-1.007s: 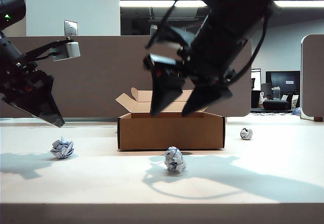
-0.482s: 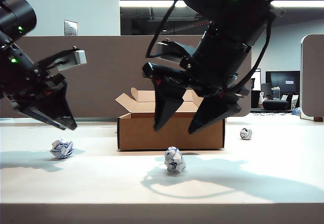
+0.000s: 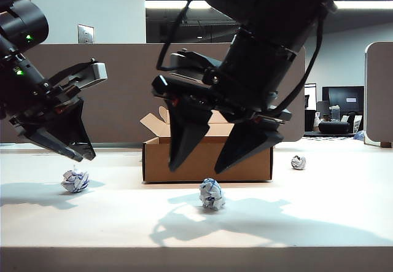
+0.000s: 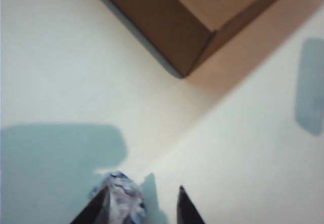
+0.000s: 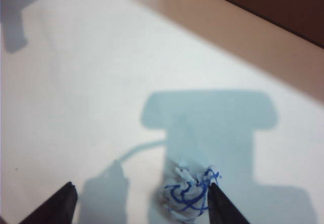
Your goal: Pick up all the paper balls on the table and put them in the paper box.
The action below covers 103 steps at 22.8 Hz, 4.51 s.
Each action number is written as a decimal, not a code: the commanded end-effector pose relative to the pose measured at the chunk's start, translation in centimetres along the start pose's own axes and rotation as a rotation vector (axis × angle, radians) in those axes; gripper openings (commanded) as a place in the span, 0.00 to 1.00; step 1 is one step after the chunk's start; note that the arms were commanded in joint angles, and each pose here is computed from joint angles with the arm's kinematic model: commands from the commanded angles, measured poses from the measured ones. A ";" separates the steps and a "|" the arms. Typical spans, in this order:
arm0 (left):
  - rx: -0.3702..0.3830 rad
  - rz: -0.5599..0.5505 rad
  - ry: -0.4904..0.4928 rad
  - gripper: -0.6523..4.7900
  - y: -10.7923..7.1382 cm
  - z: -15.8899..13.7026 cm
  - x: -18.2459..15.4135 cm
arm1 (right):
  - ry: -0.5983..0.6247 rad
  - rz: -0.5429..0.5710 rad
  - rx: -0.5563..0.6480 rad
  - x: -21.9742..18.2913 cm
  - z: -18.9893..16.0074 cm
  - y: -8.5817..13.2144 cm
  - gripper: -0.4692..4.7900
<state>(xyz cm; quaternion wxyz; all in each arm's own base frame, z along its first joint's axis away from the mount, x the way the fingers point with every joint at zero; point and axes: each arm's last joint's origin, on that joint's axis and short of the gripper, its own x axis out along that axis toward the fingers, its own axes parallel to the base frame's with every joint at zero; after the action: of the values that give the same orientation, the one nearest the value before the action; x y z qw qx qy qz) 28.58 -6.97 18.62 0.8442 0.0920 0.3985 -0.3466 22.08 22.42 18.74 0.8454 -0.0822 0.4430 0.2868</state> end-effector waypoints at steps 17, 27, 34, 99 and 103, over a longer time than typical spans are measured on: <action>0.176 0.010 0.047 0.41 -1.0 0.2 1.1 | 0.050 -0.043 0.001 2.3 -0.6 -0.2 0.41; 0.190 0.107 0.098 0.47 -0.6 0.0 1.3 | 0.050 -0.042 0.002 2.3 -0.6 -0.2 0.40; 0.208 0.274 0.103 0.47 0.0 0.4 1.3 | 0.050 -0.042 0.001 2.3 -0.6 -0.2 0.40; 0.157 -0.208 -0.499 0.50 -2.4 11.7 -2.3 | -0.369 -0.116 0.038 -3.2 13.3 -7.6 0.49; 0.157 -0.216 -0.497 0.57 -2.4 11.7 -2.2 | -0.370 -0.125 0.041 -3.3 13.3 -7.8 0.49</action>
<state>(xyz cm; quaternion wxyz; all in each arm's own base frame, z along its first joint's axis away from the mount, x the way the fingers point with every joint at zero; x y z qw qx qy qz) 33.15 -12.56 28.05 0.8654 0.0257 0.1664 -0.4720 34.21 19.95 27.76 0.9253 -0.0416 0.2948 0.2350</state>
